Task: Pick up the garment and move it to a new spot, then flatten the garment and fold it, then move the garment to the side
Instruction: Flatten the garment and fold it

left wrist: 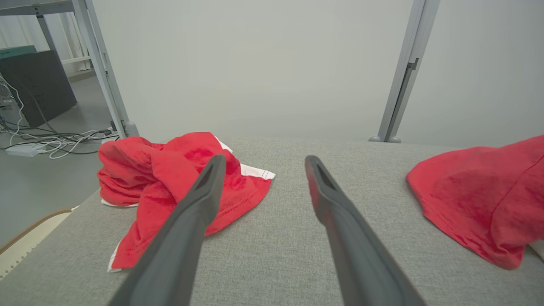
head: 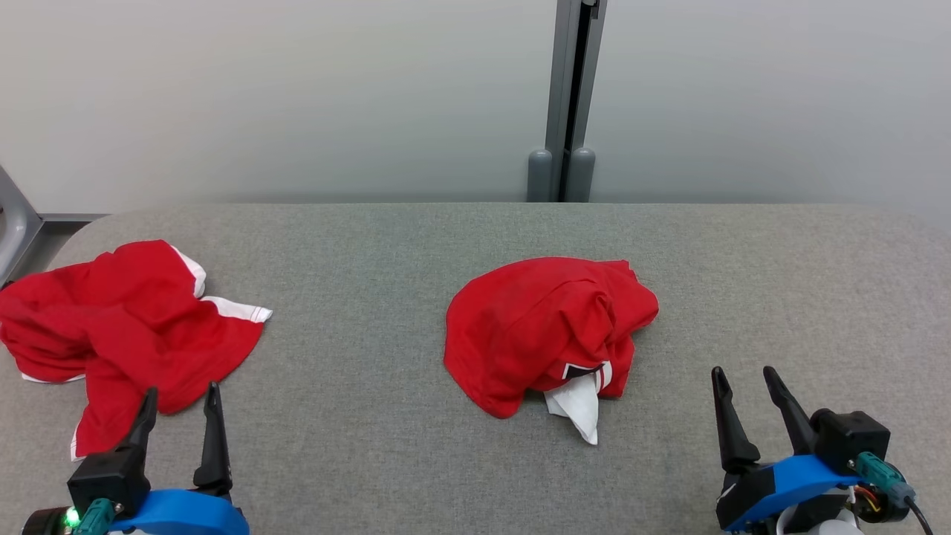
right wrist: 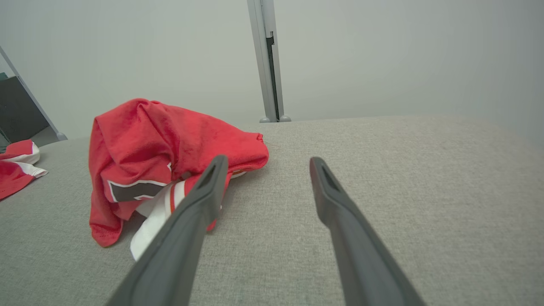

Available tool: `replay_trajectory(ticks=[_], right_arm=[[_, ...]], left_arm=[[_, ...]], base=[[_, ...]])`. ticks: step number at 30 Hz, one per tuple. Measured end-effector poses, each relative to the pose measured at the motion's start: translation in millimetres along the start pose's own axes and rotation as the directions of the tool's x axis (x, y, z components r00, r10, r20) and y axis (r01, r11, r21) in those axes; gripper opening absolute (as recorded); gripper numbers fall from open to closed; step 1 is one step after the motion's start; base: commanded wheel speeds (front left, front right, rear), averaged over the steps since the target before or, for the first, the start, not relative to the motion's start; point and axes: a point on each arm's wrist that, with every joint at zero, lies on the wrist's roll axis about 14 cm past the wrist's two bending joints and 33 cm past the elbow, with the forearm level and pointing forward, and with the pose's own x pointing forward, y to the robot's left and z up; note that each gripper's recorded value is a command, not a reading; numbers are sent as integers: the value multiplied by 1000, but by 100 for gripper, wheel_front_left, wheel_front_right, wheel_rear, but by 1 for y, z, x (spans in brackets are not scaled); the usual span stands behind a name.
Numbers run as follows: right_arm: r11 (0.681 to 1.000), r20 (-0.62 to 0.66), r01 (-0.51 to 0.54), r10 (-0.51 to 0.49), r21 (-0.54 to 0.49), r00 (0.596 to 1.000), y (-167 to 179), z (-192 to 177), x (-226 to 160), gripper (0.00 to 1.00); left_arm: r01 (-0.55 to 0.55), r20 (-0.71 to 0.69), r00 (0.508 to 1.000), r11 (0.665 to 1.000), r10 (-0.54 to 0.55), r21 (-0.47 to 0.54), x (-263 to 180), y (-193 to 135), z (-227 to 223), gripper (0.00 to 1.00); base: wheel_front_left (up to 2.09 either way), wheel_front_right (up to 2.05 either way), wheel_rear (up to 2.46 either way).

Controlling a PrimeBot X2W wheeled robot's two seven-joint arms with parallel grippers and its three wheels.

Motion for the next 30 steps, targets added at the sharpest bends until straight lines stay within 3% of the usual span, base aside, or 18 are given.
replay_trajectory(ticks=[20, 30], right_arm=[[1000, -12, -13, 13, 1, 1000, 4, -4, 0, 100], [992, -12, -119, 119, -48, 993, 38, 9, 34, 100]], left_arm=[[-12, -3, 1000, 1000, 12, 2, -2, 2, 0, 100], [-23, -3, 1000, 1000, 23, 1, -3, 6, 0, 100]], base=[[0, 0, 0], [0, 0, 0]])
